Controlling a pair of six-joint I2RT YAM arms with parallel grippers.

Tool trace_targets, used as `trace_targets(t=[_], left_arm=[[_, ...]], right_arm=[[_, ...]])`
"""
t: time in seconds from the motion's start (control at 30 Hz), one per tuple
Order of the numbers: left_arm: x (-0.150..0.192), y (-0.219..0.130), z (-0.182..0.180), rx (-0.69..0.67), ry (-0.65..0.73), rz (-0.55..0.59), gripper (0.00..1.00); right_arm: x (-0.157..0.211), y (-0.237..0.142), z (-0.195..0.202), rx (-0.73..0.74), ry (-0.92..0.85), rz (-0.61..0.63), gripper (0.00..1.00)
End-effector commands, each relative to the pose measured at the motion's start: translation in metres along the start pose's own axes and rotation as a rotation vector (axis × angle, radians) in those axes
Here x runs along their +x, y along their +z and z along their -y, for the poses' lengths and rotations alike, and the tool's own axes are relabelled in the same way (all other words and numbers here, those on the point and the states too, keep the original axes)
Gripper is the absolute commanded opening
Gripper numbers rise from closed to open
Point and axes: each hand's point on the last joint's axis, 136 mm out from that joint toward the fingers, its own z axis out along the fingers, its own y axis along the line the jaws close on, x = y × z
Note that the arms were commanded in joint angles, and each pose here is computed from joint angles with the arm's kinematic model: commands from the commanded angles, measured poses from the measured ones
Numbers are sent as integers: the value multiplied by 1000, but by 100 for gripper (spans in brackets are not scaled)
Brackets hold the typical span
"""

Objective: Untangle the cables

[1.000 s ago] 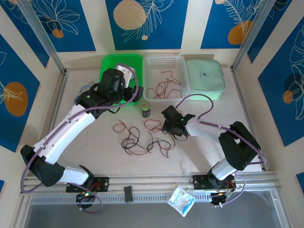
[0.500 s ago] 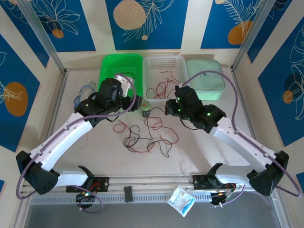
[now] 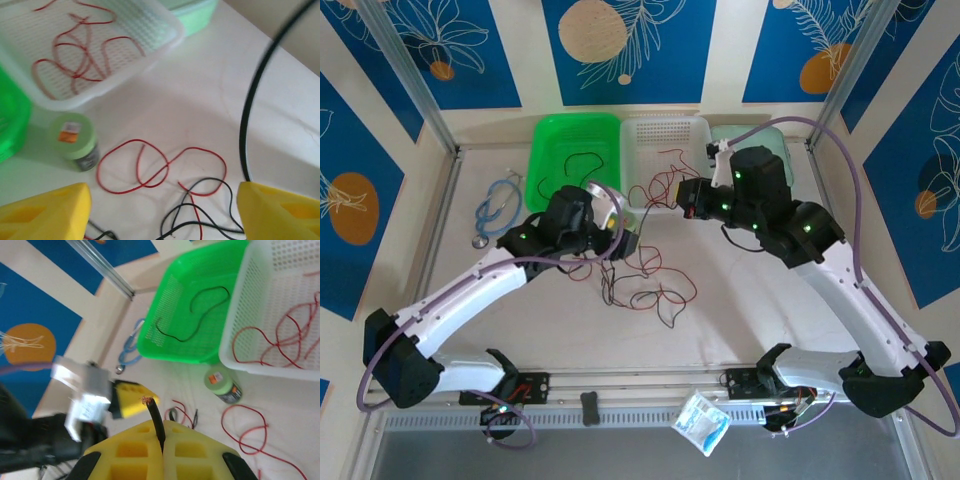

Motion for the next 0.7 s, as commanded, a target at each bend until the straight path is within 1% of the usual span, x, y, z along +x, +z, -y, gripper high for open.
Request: trace_targets(t=[0.0,0.2,0.37,0.4,0.53,0.6,0.67], left_arm=[[-6,2,34,135,104,74,80],[11,34,24,82,97,76,82],[23,56,30,128,98,78,82],[26,61,30,127,98,73,81],[44,77,15,64,78,54,68],[53,82,5,17,59,56,65],[61,83,-5,-32,46,56,65]], right_arm=[[-6,-8,-17,-72,-28,-12,0],[-12,-14,-29,-118,-17,-5,0],[-17,-24,-36,-143,-19,12,0],[-19,-27,-37,-147,-21,17,0],[-26,-41,-45,-166,-34,45,0],[-31,-48,-48,-175,-43,60,0],[-35,-54,-53,-184,-55,75,0]])
